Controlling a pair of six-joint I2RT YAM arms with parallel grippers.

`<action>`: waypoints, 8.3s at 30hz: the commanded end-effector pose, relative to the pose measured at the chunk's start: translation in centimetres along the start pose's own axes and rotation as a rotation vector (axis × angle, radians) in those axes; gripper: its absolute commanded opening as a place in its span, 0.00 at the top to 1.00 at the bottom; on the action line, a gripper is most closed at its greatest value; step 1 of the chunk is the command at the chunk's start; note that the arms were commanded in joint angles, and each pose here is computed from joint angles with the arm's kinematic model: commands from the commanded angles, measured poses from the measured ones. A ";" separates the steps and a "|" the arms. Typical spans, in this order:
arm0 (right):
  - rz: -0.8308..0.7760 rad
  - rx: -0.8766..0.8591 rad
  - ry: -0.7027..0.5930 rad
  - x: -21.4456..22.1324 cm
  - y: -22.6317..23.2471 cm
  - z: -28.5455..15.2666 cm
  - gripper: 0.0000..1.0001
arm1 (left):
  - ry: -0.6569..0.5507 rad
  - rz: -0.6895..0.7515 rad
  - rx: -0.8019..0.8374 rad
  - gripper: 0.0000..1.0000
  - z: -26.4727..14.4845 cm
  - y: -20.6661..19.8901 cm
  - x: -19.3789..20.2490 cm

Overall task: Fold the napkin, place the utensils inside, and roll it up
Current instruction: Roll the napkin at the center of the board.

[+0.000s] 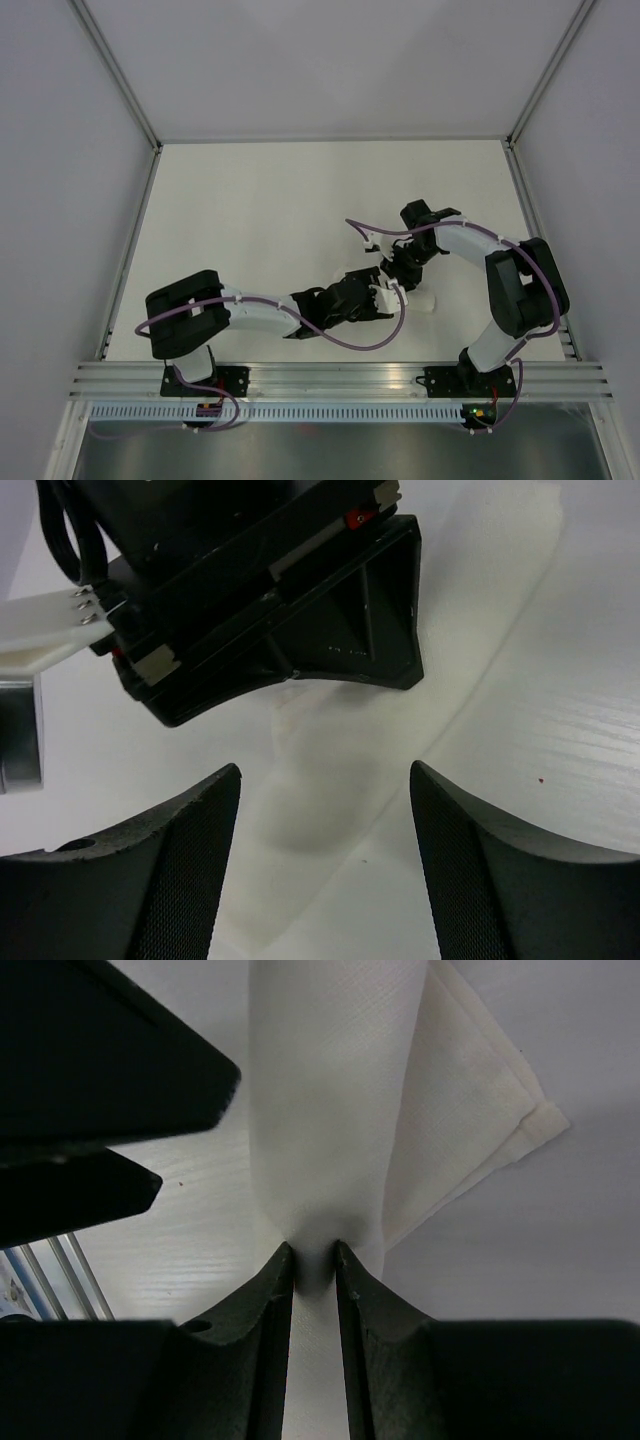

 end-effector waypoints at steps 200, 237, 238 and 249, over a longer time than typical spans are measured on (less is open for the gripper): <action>0.074 -0.377 0.028 1.6 -3.3 2.0 0.89 | 0.059 -0.223 0.216 0.25 2.3 3.2 -0.4; 0.128 -0.186 -0.123 -0.7 -6.9 -0.8 0.57 | 0.290 -0.357 0.471 0.41 5.5 0.0 4.1; 0.136 -0.168 -0.141 -0.9 -7.0 -1.6 0.56 | 0.294 -0.365 0.475 0.42 5.4 0.0 4.3; 0.173 -0.007 -0.278 -1.9 -8.6 -7.0 0.02 | 0.306 -0.443 0.545 0.44 4.9 0.0 4.1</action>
Point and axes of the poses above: each gripper's point midway between its finger pads, its own z axis out along the fingers, its own y axis along the line the jaws close on, x = y × z, the point moved 1 cm from there along -z, back along the fingers, and after that the axes turned 11 degrees about -z, right-handed, at the moved point
